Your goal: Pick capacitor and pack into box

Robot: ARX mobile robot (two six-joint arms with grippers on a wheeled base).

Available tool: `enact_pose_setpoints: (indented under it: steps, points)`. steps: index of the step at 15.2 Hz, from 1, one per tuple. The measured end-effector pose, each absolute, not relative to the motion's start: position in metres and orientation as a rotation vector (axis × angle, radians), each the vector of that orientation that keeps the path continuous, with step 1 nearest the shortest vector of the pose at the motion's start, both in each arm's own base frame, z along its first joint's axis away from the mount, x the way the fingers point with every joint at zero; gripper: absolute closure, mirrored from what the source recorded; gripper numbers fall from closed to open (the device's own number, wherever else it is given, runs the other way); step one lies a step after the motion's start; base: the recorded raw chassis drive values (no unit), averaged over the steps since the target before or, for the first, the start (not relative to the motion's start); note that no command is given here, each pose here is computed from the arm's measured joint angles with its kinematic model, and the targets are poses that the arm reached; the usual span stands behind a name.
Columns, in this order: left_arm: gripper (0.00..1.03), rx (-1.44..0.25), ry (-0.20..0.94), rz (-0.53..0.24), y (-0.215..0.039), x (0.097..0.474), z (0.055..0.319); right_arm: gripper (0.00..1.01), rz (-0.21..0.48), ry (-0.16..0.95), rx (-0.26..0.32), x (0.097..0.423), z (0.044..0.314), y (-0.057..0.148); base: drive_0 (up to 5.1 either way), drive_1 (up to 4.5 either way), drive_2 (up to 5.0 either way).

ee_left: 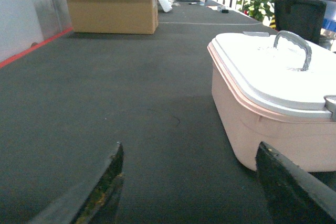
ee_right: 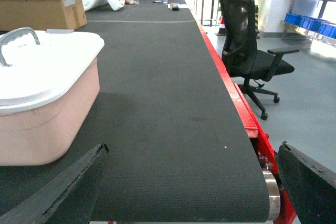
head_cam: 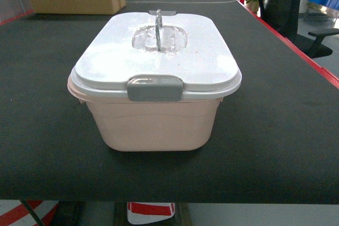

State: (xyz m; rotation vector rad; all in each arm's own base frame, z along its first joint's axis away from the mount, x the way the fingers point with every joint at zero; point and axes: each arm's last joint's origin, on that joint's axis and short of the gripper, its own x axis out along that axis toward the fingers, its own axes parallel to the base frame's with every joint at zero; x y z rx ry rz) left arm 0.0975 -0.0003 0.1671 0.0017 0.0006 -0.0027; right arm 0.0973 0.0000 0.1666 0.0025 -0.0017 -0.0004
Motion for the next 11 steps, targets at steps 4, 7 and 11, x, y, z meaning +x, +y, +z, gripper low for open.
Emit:
enact_pose_setpoints:
  steps: [4,7,11]
  points:
    - [0.05,0.002,0.001,-0.003,-0.0003,0.0975,0.1671,0.03,0.000,-0.002,0.002,0.0973,0.1666,0.0000,0.0,0.00,0.0]
    - [0.05,0.002,0.001,-0.003,-0.0003,0.0975,0.1670,0.03,0.000,-0.002,0.002,0.0973,0.1666,0.0000,0.0,0.00,0.0]
    - [0.05,0.002,0.001,-0.003,-0.0003,0.0975,0.1671,0.03,0.000,-0.002,0.002,0.0973,0.1666,0.0000,0.0,0.00,0.0]
